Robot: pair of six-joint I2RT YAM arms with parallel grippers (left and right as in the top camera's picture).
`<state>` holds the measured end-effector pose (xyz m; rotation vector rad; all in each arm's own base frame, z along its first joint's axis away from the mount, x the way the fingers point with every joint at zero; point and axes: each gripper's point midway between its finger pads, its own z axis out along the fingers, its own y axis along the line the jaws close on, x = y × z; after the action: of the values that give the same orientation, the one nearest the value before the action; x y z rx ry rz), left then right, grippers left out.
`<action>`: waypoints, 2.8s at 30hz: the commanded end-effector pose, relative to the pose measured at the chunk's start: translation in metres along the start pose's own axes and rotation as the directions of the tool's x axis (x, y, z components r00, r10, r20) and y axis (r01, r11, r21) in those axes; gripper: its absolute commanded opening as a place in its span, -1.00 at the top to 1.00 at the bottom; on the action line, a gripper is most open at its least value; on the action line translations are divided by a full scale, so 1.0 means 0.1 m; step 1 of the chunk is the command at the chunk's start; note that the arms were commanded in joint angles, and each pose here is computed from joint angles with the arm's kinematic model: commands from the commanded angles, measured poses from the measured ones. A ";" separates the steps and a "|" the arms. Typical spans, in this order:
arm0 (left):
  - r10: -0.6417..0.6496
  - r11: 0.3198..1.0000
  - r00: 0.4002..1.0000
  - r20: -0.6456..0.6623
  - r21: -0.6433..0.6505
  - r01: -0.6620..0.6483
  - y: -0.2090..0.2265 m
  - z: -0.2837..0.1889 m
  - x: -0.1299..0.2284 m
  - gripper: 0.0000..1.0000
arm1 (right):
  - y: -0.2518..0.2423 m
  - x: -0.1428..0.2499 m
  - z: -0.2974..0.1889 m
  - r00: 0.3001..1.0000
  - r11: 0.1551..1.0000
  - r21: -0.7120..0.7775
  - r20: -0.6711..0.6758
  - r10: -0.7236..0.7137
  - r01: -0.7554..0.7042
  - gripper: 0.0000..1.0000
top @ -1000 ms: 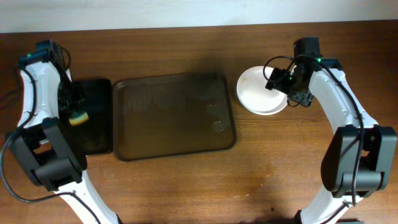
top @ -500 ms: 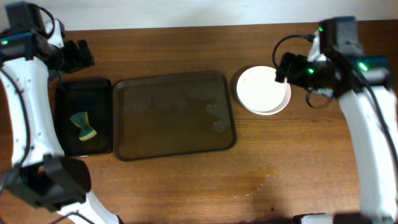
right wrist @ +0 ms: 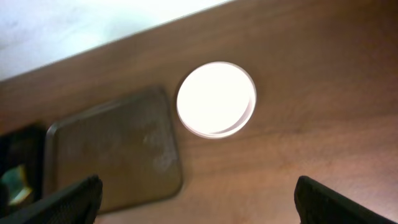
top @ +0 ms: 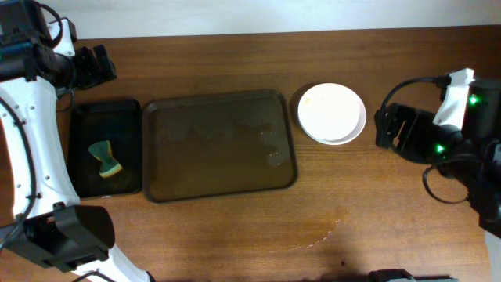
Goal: Clean dirty plates on tray and stack at the side
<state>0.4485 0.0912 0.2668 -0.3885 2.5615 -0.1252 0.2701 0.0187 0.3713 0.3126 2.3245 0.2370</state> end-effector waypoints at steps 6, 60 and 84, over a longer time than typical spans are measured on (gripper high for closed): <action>0.015 1.000 1.000 -0.009 0.007 -0.015 0.01 0.04 0.01 -0.98 | -0.07 -0.07 -0.16 0.916 0.963 0.036 0.302 -0.265 0.266 -0.97; 0.262 0.959 0.897 0.355 0.005 -0.283 -0.44 -0.41 0.49 -0.98 | -0.82 1.54 1.29 0.724 0.955 0.075 0.637 -0.266 0.285 -0.97; 0.367 0.900 0.481 0.797 -0.172 -0.401 -0.09 -0.16 2.43 -0.98 | -0.82 1.54 1.29 0.724 0.955 0.075 0.637 -0.266 0.285 -0.97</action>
<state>0.2496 0.0129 0.1544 0.1311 1.6672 0.1367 0.2460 -0.0024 0.1595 0.0018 1.6419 0.0077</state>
